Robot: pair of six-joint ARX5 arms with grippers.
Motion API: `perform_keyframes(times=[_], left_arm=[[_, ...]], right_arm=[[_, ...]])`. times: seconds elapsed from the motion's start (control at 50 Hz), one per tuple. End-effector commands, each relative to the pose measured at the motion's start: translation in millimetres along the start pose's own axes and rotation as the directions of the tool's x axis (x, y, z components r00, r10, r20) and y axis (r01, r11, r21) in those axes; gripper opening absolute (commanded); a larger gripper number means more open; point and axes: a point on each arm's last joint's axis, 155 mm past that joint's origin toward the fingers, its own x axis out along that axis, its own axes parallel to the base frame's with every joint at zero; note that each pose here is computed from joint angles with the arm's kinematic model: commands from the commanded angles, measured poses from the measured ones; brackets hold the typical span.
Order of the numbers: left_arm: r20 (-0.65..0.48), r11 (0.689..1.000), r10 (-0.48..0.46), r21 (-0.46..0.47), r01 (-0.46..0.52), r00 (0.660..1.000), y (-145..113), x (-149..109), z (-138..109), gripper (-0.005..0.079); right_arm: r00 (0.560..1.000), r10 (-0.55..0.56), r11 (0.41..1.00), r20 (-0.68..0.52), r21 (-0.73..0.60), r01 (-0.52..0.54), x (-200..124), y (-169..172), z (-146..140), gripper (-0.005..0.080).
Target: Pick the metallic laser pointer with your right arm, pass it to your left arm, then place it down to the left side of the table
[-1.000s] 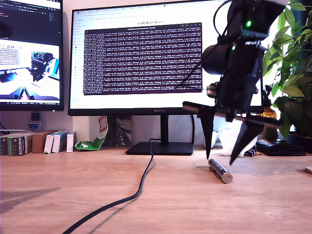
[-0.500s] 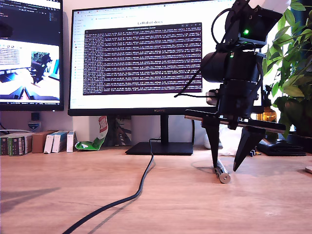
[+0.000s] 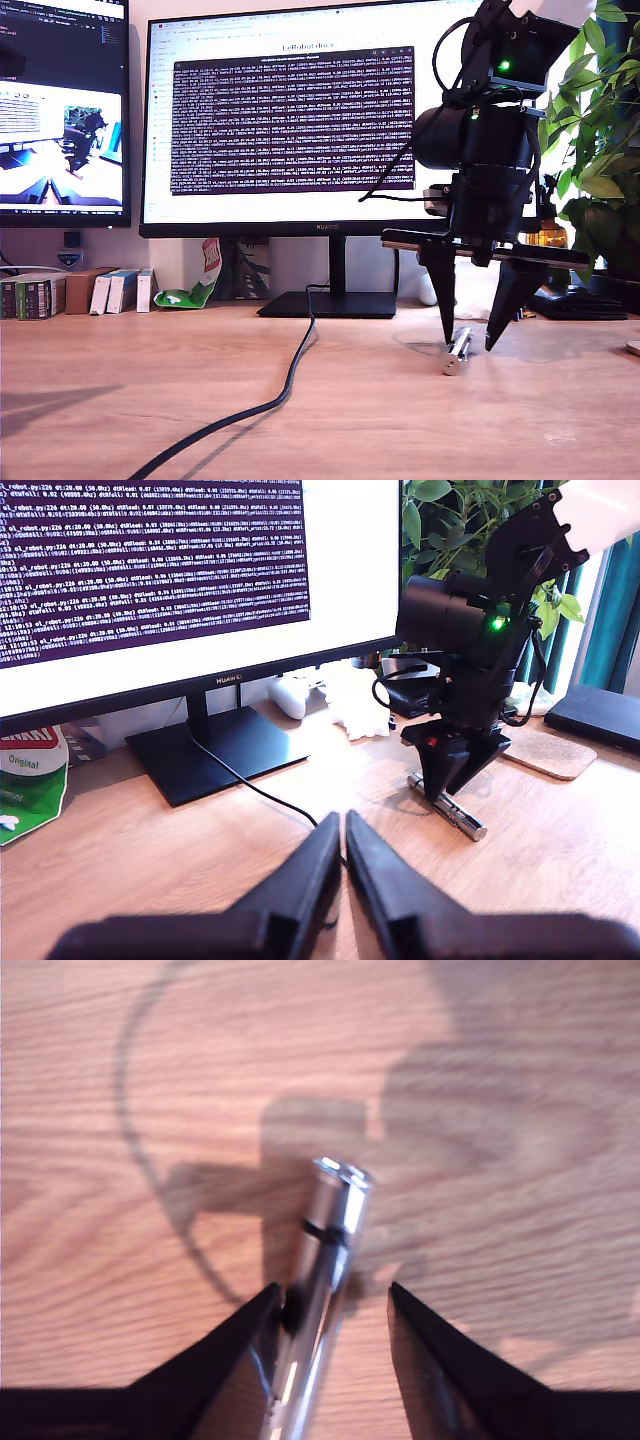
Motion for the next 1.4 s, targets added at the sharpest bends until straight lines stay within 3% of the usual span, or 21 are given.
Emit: perform_keyframes(times=[0.0,0.38,0.46,0.62,0.92,1.14,1.28,1.38], left_arm=[[0.010,1.000,-0.003,0.007,0.003,1.000,-1,0,6,-0.0019],[0.010,1.000,-0.003,0.006,0.003,1.000,-1,0,6,-0.0019],[0.010,1.000,-0.003,0.006,0.003,1.000,-1,0,6,-0.0019],[0.010,1.000,-0.003,0.006,0.003,1.000,-1,0,6,-0.0019],[0.010,1.000,-0.003,0.006,0.003,1.000,-1,0,6,-0.0019],[0.012,1.000,-0.005,-0.014,0.005,1.000,-1,0,7,-0.0005],[0.030,0.989,-0.029,-0.147,0.033,0.999,-5,0,12,0.0062],[0.055,0.976,-0.072,-0.202,0.082,0.996,-11,2,19,0.0082]], right_arm=[[0.999,-0.016,1.000,-0.028,-0.025,0.016,13,3,-7,0.0301],[0.998,-0.032,0.998,-0.045,-0.051,0.030,27,7,-12,0.0275],[0.999,-0.034,0.998,-0.033,-0.059,0.032,27,7,-10,0.0211],[1.000,-0.024,0.996,-0.020,-0.084,0.023,27,10,-6,-0.0006],[0.999,0.002,0.975,-0.034,-0.223,-0.009,20,21,-9,-0.0013],[0.995,0.100,0.924,0.003,-0.372,-0.092,-15,60,0,-0.0013],[0.972,0.226,0.861,0.070,-0.480,-0.166,-57,99,13,-0.0013],[0.931,0.352,0.799,0.096,-0.550,-0.245,-94,132,16,-0.0013]])
